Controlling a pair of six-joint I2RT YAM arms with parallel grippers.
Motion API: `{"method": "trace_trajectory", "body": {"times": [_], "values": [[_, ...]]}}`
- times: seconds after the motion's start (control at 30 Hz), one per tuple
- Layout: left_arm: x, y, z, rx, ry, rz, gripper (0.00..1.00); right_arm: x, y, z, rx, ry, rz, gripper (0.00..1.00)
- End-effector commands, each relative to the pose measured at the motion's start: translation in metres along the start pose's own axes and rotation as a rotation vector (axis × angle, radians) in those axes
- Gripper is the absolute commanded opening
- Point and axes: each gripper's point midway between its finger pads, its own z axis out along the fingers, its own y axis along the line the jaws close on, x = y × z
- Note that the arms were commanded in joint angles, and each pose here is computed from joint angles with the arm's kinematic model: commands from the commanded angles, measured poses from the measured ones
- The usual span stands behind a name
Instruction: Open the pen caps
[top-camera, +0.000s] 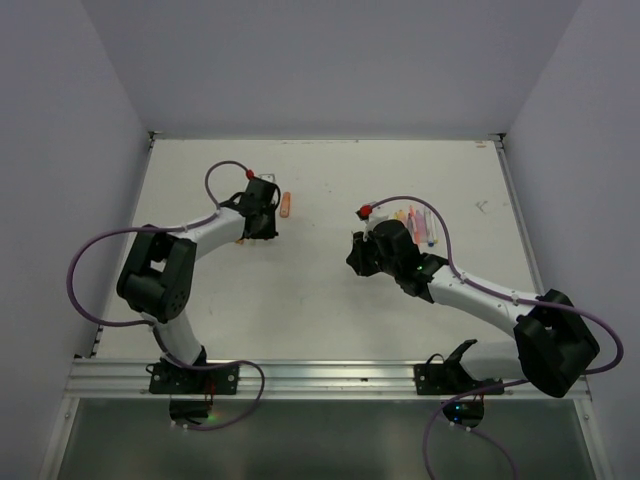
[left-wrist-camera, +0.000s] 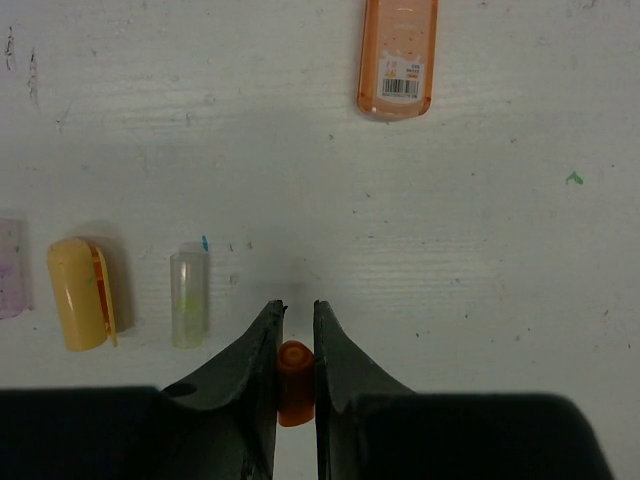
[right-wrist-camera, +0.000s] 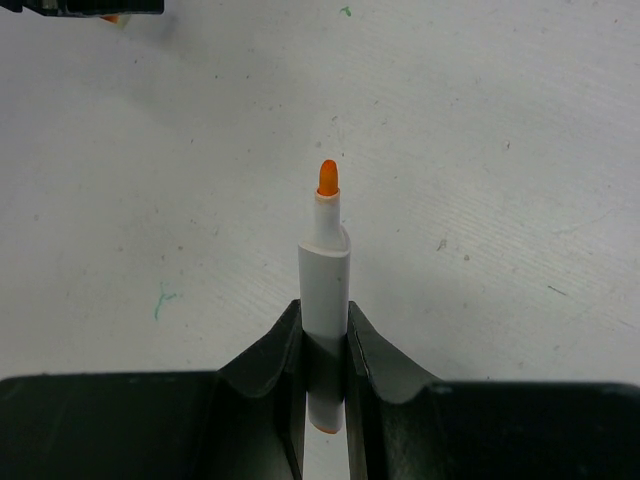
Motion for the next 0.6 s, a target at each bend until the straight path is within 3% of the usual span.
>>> {"method": "trace_trajectory", "body": {"times": [0.0, 0.57], "values": [[-0.018, 0.003, 0.003, -0.033, -0.04, 0.009, 0.13, -0.009, -0.004, 0.001, 0.024, -0.03, 0.003, 0.0], [-0.004, 0.014, 0.023, -0.094, -0.018, 0.01, 0.29, -0.004, -0.007, 0.003, 0.033, -0.022, 0.008, 0.0]]}}
